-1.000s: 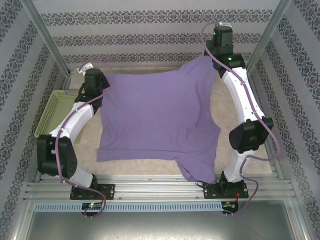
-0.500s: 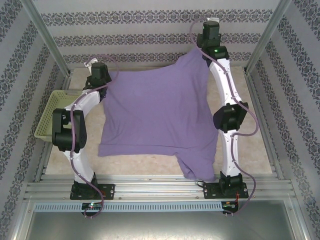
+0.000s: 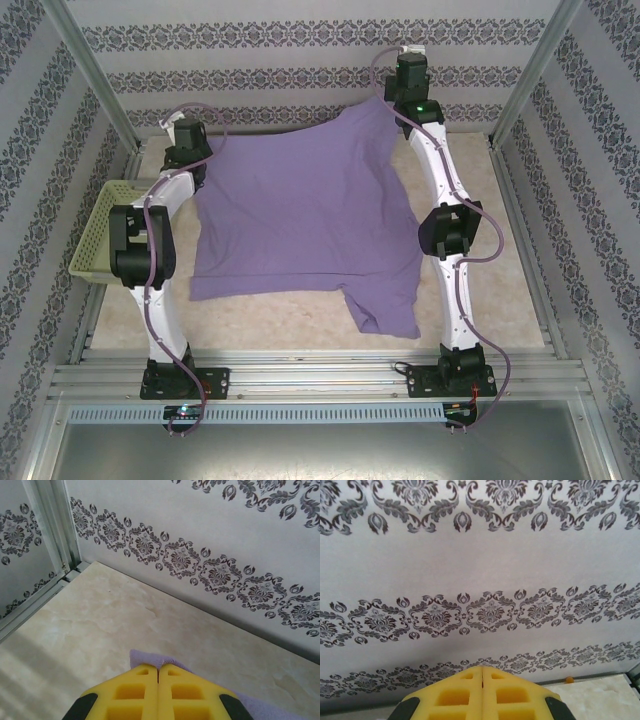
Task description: Fold the inside-out t-shirt
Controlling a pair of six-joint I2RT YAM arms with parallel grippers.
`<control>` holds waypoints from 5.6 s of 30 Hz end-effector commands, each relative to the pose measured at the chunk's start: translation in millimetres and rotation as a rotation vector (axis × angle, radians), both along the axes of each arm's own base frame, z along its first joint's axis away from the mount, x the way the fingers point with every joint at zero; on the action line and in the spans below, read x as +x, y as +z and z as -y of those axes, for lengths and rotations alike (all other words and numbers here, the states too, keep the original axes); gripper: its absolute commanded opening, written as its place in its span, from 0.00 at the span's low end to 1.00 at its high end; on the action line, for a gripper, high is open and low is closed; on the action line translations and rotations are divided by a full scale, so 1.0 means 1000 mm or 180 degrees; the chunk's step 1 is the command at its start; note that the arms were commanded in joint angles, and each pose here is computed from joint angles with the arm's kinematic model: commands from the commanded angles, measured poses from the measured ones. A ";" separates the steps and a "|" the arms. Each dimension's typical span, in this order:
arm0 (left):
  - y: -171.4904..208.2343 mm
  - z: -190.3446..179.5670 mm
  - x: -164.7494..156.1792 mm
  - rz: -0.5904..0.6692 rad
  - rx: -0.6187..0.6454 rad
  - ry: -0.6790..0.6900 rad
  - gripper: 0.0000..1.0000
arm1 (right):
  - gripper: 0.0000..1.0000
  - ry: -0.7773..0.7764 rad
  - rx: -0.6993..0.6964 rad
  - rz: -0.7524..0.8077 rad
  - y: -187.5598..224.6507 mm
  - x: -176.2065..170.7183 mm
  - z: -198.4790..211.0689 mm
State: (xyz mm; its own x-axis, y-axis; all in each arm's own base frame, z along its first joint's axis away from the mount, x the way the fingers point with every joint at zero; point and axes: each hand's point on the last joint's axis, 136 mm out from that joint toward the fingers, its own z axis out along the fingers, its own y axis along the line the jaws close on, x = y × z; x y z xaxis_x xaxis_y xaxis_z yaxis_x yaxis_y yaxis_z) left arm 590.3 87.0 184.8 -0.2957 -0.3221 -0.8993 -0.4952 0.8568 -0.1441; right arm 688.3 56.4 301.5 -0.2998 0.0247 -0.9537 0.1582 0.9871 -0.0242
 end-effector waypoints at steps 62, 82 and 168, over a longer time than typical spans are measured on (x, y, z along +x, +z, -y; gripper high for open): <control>0.376 0.036 -0.341 0.2300 -0.0051 -0.0322 0.00 | 0.00 0.0214 0.0184 0.2525 0.436 -0.472 0.053; 0.087 0.041 -0.107 0.0300 0.0158 -0.0349 0.00 | 0.00 -0.0091 -0.0319 0.0108 0.097 -0.077 0.008; -0.115 0.107 -0.121 -0.1135 -0.1544 -0.0881 0.51 | 0.61 0.0177 0.1161 -0.2190 -0.216 -0.244 -0.074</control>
